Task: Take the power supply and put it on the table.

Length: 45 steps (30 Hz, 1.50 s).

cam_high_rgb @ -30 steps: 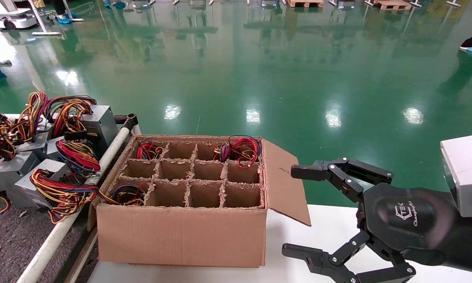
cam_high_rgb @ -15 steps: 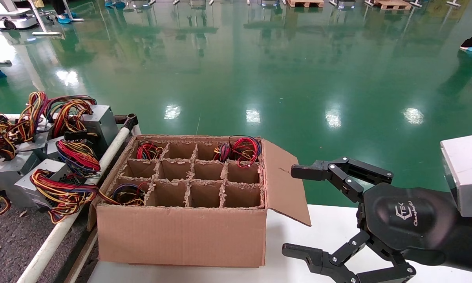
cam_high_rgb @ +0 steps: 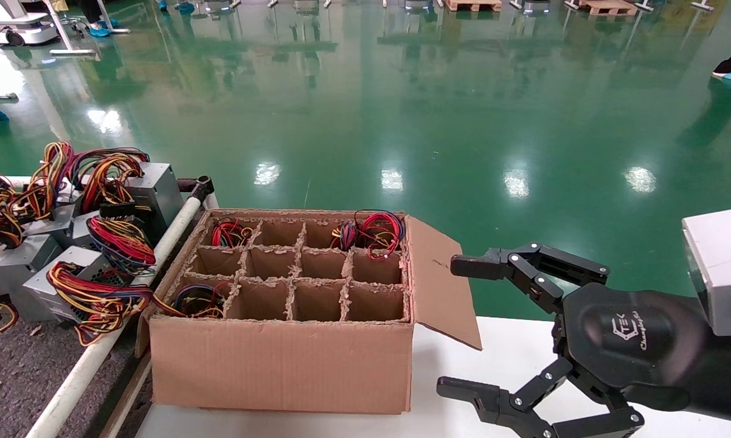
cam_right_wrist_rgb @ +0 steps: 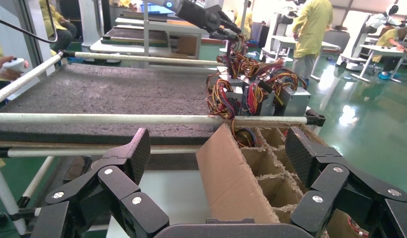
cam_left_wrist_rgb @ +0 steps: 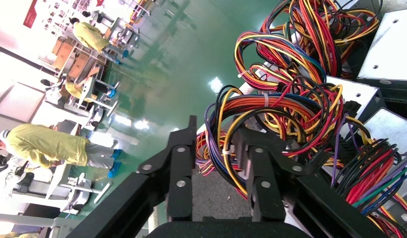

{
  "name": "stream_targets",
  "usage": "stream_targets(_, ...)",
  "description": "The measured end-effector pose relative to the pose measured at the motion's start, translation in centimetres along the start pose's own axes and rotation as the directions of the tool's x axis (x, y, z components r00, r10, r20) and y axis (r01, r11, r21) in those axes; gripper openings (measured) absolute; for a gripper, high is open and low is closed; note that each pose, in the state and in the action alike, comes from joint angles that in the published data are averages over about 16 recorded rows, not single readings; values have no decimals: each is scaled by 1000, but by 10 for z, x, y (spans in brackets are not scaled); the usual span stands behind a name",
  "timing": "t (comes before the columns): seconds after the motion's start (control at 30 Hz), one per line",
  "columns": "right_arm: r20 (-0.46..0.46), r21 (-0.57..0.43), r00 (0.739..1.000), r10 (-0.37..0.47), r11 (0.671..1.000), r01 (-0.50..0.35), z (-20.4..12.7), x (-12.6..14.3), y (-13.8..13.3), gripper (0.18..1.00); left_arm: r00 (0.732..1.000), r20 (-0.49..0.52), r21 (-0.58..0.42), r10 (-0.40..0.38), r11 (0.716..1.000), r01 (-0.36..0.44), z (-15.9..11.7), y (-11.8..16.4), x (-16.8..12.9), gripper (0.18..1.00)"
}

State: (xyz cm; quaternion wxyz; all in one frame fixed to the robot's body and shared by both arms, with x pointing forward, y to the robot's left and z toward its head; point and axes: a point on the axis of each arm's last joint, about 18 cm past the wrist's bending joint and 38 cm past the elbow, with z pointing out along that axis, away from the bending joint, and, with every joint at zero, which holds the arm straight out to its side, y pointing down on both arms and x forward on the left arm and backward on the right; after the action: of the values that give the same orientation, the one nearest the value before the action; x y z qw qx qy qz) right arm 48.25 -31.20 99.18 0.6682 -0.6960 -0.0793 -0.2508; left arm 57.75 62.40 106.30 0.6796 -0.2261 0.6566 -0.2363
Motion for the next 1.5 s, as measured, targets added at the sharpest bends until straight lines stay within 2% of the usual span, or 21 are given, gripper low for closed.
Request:
stream_targets(0.23,0,0,1000,0,1000,0,0,0,0,1000,1000,-2,-2,1,1000,-1,0,0,0,406)
stream_targets(0.77,0,0,1000,0,1000,0,0,0,0,1000,998,-44,-14,34,999,-35,-5,-7,-3,779)
stream_targets(0.97,0,0,1000,0,1000,0,0,0,0,1000,998,-59,-22,26,999,-28,-9,-11,-7,884)
stream_targets(1.17,0,0,1000,0,1000,0,0,0,0,1000,998,-63,-23,8,1000,-9,-11,-14,-11,954)
stream_targets(1.5,0,0,1000,0,1000,0,0,0,0,1000,997,-73,-52,24,998,-28,-9,-11,-9,998)
